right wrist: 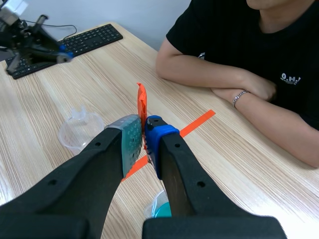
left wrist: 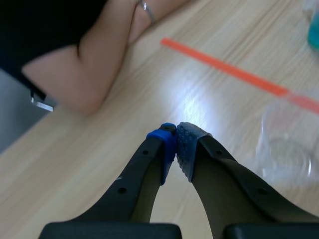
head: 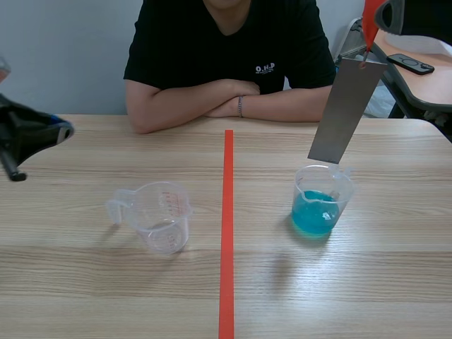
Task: Do the redox reaction experiment.
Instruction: 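Lower the plate into the blue solution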
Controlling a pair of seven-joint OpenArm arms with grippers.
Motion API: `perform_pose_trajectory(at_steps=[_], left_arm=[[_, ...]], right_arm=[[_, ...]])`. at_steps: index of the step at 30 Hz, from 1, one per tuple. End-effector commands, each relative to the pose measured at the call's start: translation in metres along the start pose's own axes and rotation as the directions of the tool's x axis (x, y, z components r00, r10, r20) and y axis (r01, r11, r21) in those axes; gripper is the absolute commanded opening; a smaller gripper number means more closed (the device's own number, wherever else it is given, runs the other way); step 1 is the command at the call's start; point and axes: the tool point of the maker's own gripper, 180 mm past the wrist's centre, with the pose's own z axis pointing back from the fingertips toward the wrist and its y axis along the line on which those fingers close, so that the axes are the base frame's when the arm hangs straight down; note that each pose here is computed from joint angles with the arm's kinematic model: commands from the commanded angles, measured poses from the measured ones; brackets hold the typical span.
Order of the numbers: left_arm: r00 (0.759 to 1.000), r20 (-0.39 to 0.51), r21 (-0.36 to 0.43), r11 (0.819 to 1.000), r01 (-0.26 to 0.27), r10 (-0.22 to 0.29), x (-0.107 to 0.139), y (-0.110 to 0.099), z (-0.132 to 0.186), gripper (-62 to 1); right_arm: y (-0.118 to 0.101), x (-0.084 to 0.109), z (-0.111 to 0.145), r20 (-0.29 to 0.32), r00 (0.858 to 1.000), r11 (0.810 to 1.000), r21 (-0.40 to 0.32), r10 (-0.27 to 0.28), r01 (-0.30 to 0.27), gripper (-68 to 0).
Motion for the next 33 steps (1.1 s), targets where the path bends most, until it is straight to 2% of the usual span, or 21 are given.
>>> perform_pose_trajectory(at_steps=[1, 5, 9, 19, 23, 28, 33], left_arm=[[1.000, 0.019, 0.021, 1.000, -0.017, 0.016, -0.003, 0.003, 0.015, -58.0], [0.998, -0.013, 0.059, 0.997, -0.055, 0.056, -0.030, 0.002, 0.052, -58.0], [0.994, -0.049, 0.087, 0.992, -0.089, 0.093, -0.056, -0.009, 0.084, -58.0], [0.985, -0.139, 0.073, 0.993, -0.092, 0.101, -0.106, -0.063, 0.157, -58.0], [0.983, -0.175, 0.099, 0.994, -0.046, 0.063, -0.124, -0.088, 0.184, -58.0], [0.978, -0.205, 0.075, 0.997, -0.009, 0.024, -0.140, -0.133, 0.208, -58.0], [0.976, -0.217, 0.035, 0.998, 0.042, -0.033, -0.147, -0.178, 0.223, -58.0]], right_arm=[[0.000, 0.015, 0.004, 0.038, 0.999, 1.000, 0.007, 0.024, -0.025, -66.0], [0.000, 0.015, 0.004, 0.038, 0.999, 1.000, 0.007, 0.024, -0.025, -66.0], [0.000, 0.014, 0.003, 0.037, 0.999, 1.000, 0.008, 0.021, -0.022, -66.0], [-0.001, 0.002, -0.001, 0.010, 1.000, 1.000, -0.006, 0.011, -0.011, -66.0], [-0.001, 0.002, -0.001, 0.006, 1.000, 1.000, -0.007, 0.013, -0.013, -66.0], [-0.004, -0.001, 0.000, -0.002, 1.000, 1.000, -0.016, 0.010, -0.010, -66.0], [-0.010, -0.011, -0.002, -0.009, 1.000, 0.999, -0.023, -0.028, 0.028, -66.0]])
